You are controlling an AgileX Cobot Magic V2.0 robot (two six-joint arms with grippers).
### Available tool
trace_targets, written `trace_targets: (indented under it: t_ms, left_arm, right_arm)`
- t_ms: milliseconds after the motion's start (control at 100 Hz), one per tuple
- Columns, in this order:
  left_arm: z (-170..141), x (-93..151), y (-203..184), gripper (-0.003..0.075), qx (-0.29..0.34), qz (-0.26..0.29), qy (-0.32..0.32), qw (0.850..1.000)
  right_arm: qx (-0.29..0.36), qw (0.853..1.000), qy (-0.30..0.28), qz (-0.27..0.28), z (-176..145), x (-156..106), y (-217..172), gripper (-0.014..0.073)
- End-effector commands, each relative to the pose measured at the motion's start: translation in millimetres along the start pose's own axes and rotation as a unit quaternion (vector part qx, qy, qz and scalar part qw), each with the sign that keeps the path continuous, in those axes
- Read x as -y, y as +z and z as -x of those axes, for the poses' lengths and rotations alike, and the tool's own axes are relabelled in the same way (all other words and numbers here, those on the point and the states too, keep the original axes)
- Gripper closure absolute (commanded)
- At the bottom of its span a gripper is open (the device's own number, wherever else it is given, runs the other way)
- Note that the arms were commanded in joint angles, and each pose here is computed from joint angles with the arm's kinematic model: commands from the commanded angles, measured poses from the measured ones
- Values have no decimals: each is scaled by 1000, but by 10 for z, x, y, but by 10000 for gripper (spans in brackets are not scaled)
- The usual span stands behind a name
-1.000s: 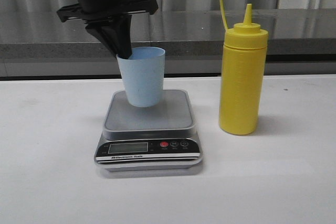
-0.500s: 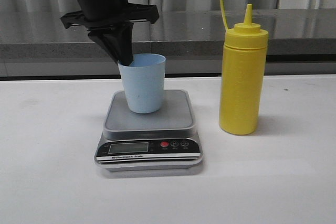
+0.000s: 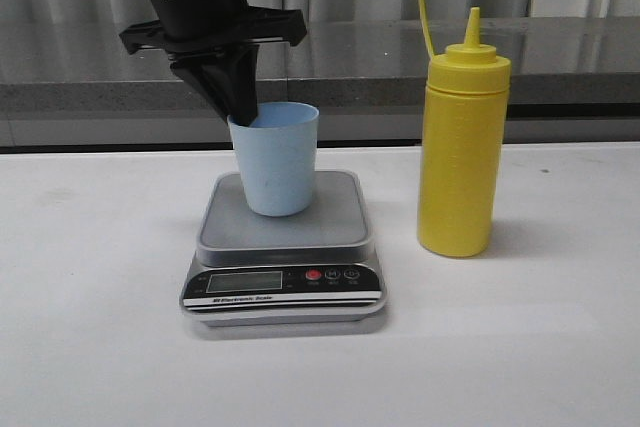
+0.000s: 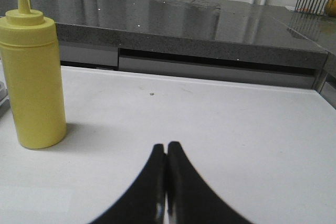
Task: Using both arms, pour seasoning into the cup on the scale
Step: 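Lower the blue cup onto the scale platform with the left gripper, then open the left gripper and raise it away from the cup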
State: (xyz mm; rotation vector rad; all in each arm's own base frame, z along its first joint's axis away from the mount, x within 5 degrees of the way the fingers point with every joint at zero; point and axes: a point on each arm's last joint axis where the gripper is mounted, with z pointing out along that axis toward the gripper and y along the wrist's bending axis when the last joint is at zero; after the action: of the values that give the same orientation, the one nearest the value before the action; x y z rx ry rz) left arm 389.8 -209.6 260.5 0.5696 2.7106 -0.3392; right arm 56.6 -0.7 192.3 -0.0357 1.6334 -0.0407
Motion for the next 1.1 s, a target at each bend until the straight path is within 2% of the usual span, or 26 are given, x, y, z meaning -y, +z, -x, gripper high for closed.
trace_targets:
  t_ms: [0, 120, 170, 240, 450, 720, 890, 1090]
  left_arm:
    - [90, 101, -315, 541, 53, -13, 6, 998]
    - [84, 101, -315, 315, 50, -13, 6, 999]
    - [83, 101, -314, 252, 50, -13, 6, 999]
    - [81, 101, -314, 212, 48, -13, 6, 999]
    - [83, 115, -416, 213, 60, -13, 8, 998]
    - [53, 91, -881, 213, 129, 17, 29, 991]
    - [-76, -45, -1185, 213, 187, 32, 18, 982]
    - [-406, -353, -1448, 214, 235, 59, -19, 970]
  right_arm:
    - [49, 999, -10, -2, 83, 1, -16, 715]
    - [49, 999, -10, -2, 83, 1, -16, 715]
    - [49, 999, -10, -2, 83, 1, -16, 715]
    - [49, 999, -10, -2, 83, 1, -16, 715]
    - [49, 999, -10, -2, 83, 1, -16, 715]
    - [49, 999, -10, -2, 83, 1, -16, 715]
    - [49, 999, -10, -2, 83, 1, -16, 715]
    - [49, 999, -10, -2, 83, 1, -16, 715]
